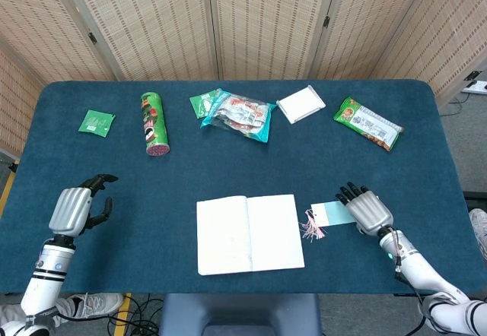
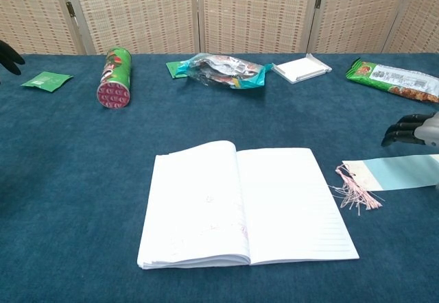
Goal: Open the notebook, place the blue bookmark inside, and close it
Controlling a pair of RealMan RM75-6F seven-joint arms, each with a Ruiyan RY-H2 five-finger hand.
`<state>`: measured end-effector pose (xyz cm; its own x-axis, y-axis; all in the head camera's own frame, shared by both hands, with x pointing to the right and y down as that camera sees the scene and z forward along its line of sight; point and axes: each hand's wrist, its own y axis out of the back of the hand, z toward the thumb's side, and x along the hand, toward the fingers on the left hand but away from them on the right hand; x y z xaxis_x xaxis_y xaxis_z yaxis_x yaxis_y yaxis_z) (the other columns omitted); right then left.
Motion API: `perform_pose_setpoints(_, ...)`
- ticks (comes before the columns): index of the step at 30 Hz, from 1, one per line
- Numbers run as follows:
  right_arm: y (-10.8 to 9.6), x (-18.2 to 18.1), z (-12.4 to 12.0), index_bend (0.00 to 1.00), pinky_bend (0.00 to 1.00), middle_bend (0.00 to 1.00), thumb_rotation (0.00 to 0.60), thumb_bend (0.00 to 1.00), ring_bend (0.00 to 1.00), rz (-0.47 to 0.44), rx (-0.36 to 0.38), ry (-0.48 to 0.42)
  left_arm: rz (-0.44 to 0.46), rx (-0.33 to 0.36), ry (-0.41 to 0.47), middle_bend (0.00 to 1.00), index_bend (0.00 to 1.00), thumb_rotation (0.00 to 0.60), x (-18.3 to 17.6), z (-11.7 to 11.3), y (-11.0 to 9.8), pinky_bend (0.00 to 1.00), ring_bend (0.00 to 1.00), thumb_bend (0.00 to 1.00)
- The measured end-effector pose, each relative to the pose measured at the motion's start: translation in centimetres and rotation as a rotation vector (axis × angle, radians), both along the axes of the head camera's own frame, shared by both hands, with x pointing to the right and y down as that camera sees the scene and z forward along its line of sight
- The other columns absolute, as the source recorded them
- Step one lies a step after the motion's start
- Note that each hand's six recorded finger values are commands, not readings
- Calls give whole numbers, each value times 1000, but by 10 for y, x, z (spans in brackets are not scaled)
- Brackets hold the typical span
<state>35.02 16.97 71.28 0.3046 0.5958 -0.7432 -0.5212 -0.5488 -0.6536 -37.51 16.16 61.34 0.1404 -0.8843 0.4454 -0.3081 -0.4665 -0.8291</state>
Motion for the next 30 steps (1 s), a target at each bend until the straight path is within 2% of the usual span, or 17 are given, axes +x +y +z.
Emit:
perform_pose_setpoints(13,0,5,14,229,281,115,600,156,74,16,-22,21,-1,-5,-5,327,293,600,0,1,0,673,385,584)
perform_pose_setpoints(24,1,6,14,327,281,115,600,157,71,15,-23,13,-1,-3,-5,326,293,600,1,1,-1,675,384,584)
perform_pose_setpoints(30,2,7,13,341,281,116,600,157,72,11,-17,8,3,-5,-3,326,292,600,3,1,0,673,384,584)
